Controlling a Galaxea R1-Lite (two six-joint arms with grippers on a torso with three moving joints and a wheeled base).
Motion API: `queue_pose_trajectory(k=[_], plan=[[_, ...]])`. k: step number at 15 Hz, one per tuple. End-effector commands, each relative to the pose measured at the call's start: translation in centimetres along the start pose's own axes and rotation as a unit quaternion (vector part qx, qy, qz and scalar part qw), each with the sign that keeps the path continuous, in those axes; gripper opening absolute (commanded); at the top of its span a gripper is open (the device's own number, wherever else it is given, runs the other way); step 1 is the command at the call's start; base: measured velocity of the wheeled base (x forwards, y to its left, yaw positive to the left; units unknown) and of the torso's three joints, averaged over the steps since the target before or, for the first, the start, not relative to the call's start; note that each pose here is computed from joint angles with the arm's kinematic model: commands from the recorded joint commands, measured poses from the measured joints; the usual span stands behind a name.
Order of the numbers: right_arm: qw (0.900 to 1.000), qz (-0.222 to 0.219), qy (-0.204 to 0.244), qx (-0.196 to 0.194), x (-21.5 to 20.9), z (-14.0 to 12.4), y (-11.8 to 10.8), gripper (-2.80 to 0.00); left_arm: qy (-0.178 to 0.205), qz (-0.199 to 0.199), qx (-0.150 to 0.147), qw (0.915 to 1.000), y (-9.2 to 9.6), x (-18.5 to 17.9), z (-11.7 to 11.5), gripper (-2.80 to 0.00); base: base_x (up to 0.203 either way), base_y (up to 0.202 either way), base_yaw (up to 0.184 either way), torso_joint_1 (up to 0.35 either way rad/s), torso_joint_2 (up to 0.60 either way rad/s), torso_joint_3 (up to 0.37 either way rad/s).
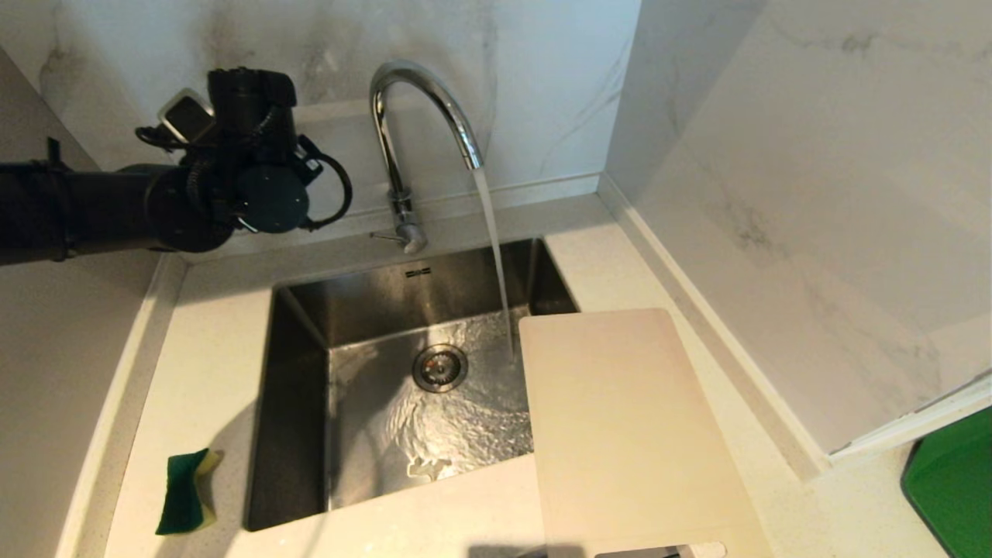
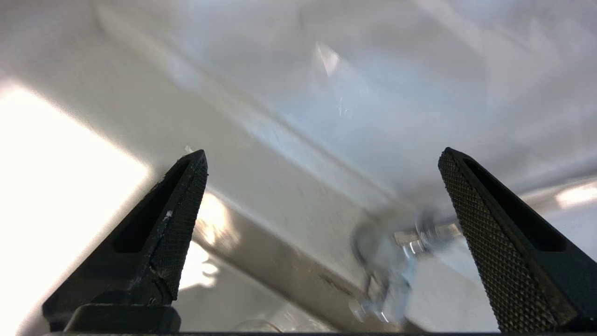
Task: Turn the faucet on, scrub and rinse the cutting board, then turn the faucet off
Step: Pick up the cleaning cloth
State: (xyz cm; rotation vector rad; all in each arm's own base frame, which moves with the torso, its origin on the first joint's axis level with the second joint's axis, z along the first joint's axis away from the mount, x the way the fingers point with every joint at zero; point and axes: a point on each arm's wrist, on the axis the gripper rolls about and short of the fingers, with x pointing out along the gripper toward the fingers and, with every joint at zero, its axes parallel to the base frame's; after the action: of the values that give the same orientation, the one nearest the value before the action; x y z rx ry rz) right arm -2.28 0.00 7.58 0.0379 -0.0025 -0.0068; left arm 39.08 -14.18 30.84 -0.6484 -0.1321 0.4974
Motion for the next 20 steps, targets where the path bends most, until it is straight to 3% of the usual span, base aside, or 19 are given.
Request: queue_pose_trajectory(k=[1,4,9,10,11,13,15,18,20], plan=[[1.0,0.0,0.0,0.0,0.0,0.0,0.0,-2.8,-0.03,0.0,0.006,0.9995,0.6,-1.0,4.9,0.0,0.0,0.0,0.0,0.0,0.0,0.0],[1.0,0.0,0.0,0.0,0.0,0.0,0.0,-2.8,-0.029,-0.02,0.054,0.9979,0.6,-2.4,7.2,0.0,0.0,0.0,0.0,0.0,0.0,0.0],[1.0,0.0,0.0,0.0,0.0,0.0,0.0,-2.8,0.059,-0.086,0.112,0.9882,1.0,-4.5,8.3,0.0,0.0,0.0,0.0,0.0,0.0,0.0],[1.0,0.0,0.0,0.0,0.0,0.0,0.0,-2.8,0.074,-0.085,0.118,0.9866,1.3,-4.8,8.4,-2.8,0.0,0.0,0.0,0.0,0.0,0.0],[1.0,0.0,0.0,0.0,0.0,0.0,0.0,-2.8,0.093,-0.078,0.131,0.9839,1.7,-5.0,8.2,-2.8,0.0,0.0,0.0,0.0,0.0,0.0],[1.0,0.0,0.0,0.0,0.0,0.0,0.0,-2.8,0.166,-0.047,0.172,0.9699,3.3,-5.8,7.6,-2.8,0.0,0.0,0.0,0.0,0.0,0.0],[1.0,0.0,0.0,0.0,0.0,0.0,0.0,-2.8,0.242,-0.089,0.155,0.9537,4.2,-7.3,8.8,-2.8,0.0,0.0,0.0,0.0,0.0,0.0],[1.0,0.0,0.0,0.0,0.0,0.0,0.0,-2.8,0.252,-0.083,0.167,0.9497,5.2,-6.8,9.7,-2.8,0.0,0.0,0.0,0.0,0.0,0.0],[1.0,0.0,0.0,0.0,0.0,0.0,0.0,-2.8,0.24,-0.083,0.21,0.9443,5.7,-6.1,10.2,-2.8,0.0,0.0,0.0,0.0,0.0,0.0]])
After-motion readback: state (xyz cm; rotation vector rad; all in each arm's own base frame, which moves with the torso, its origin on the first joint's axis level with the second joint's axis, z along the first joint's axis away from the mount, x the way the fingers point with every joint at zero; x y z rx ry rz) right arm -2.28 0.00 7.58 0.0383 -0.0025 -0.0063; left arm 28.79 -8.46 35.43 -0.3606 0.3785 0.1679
